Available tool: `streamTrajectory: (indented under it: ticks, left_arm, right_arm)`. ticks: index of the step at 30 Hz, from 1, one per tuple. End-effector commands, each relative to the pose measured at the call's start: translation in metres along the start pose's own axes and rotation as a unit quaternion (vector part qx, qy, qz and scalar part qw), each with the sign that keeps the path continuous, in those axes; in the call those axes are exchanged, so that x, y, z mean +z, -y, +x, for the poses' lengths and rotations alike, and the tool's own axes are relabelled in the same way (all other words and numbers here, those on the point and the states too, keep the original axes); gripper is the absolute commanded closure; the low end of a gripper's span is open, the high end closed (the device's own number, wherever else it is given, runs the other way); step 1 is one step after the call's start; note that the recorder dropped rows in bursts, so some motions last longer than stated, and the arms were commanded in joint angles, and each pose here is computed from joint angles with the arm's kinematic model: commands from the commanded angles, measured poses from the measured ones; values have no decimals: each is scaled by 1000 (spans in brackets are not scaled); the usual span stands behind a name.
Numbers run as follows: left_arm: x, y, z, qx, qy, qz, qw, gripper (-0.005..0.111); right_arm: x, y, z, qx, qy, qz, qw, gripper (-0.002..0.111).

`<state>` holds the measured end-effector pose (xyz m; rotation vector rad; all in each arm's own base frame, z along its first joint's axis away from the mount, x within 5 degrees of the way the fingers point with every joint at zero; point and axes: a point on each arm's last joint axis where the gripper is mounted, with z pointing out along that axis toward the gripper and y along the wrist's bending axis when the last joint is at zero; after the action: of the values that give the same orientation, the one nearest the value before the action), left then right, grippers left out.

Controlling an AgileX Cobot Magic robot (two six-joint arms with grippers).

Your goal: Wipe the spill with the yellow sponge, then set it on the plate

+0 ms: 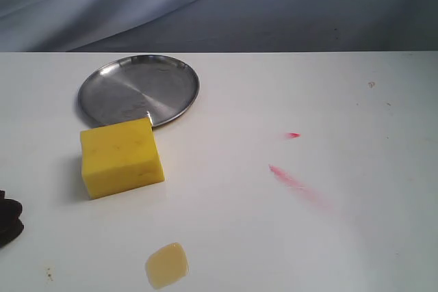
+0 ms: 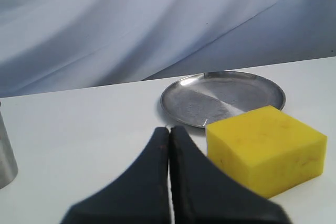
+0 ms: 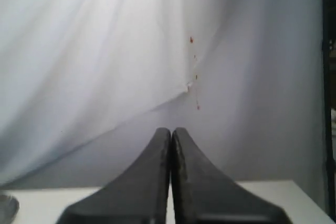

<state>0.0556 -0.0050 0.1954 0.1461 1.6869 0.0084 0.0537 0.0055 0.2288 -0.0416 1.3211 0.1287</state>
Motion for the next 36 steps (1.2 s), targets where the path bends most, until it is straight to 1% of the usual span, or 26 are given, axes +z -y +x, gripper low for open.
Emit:
streamTrajectory:
  ticks: [1, 2, 3, 6, 9, 11, 13, 14, 16, 19, 20, 22, 23, 25, 26, 29, 30, 32, 33, 34, 35, 36]
  left_arm:
    - [0, 0, 1, -1, 2, 1, 1000, 107]
    - [0, 0, 1, -1, 2, 1, 1000, 107]
    - [0, 0, 1, -1, 2, 1, 1000, 107]
    - [0, 0, 1, -1, 2, 1, 1000, 107]
    - [0, 0, 1, -1, 2, 1, 1000, 107]
    - [0, 0, 1, -1, 2, 1, 1000, 107]
    - [0, 0, 1, -1, 2, 1, 1000, 107]
    - [0, 0, 1, -1, 2, 1, 1000, 107]
    - [0, 0, 1, -1, 2, 1, 1000, 107]
    - [0, 0, 1, -1, 2, 1, 1000, 107]
    - [0, 0, 1, -1, 2, 1, 1000, 107]
    - [0, 0, 1, -1, 2, 1, 1000, 107]
    - [0, 0, 1, -1, 2, 1, 1000, 107]
    - [0, 0, 1, -1, 2, 1, 1000, 107]
    - [0, 0, 1, -1, 2, 1, 1000, 107]
    - [0, 0, 1, -1, 2, 1, 1000, 107]
    - [0, 0, 1, -1, 2, 1, 1000, 107]
    - [0, 0, 1, -1, 2, 1, 1000, 107]
    - [0, 0, 1, -1, 2, 1, 1000, 107]
    - [0, 0, 1, -1, 2, 1, 1000, 107]
    - [0, 0, 1, -1, 2, 1, 1000, 107]
    - [0, 0, 1, -1, 2, 1, 1000, 107]
  right_arm:
    - [-3, 5, -20, 170, 119, 7, 978, 108]
    - [-3, 5, -19, 224, 114, 1, 968, 108]
    - [-2, 4, -16, 240, 93, -3, 966, 108]
    - [0, -2, -31, 208, 33, -13, 978, 108]
    - [9, -4, -55, 201, -1, -8, 979, 108]
    - [24, -6, -68, 200, -45, -13, 979, 108]
    - [42, -12, -79, 167, -92, -38, 981, 108]
    - [54, -18, -84, 152, -120, -61, 979, 108]
    - [75, -37, -89, 120, -175, -126, 969, 108]
    - [110, -83, -85, 70, -254, -236, 935, 108]
    - [117, -106, -80, 47, -277, -281, 918, 108]
    - [132, -142, -68, 20, -314, -327, 891, 108]
    - [139, -167, -58, 2, -339, -352, 872, 108]
    - [147, -200, -43, -19, -376, -378, 846, 108]
    - [155, -221, -31, -35, -405, -386, 828, 108]
    - [171, -261, -1, -66, -469, -392, 788, 107]
    - [177, -271, 4, -69, -488, -391, 778, 105]
    - [188, -291, 25, -79, -532, -386, 749, 93]
    - [192, -298, 31, -81, -546, -385, 740, 86]
    - [196, -305, 38, -81, -560, -383, 730, 76]
    - [203, -316, 48, -85, -575, -382, 719, 55]
    - [207, -322, 53, -87, -578, -382, 715, 43]
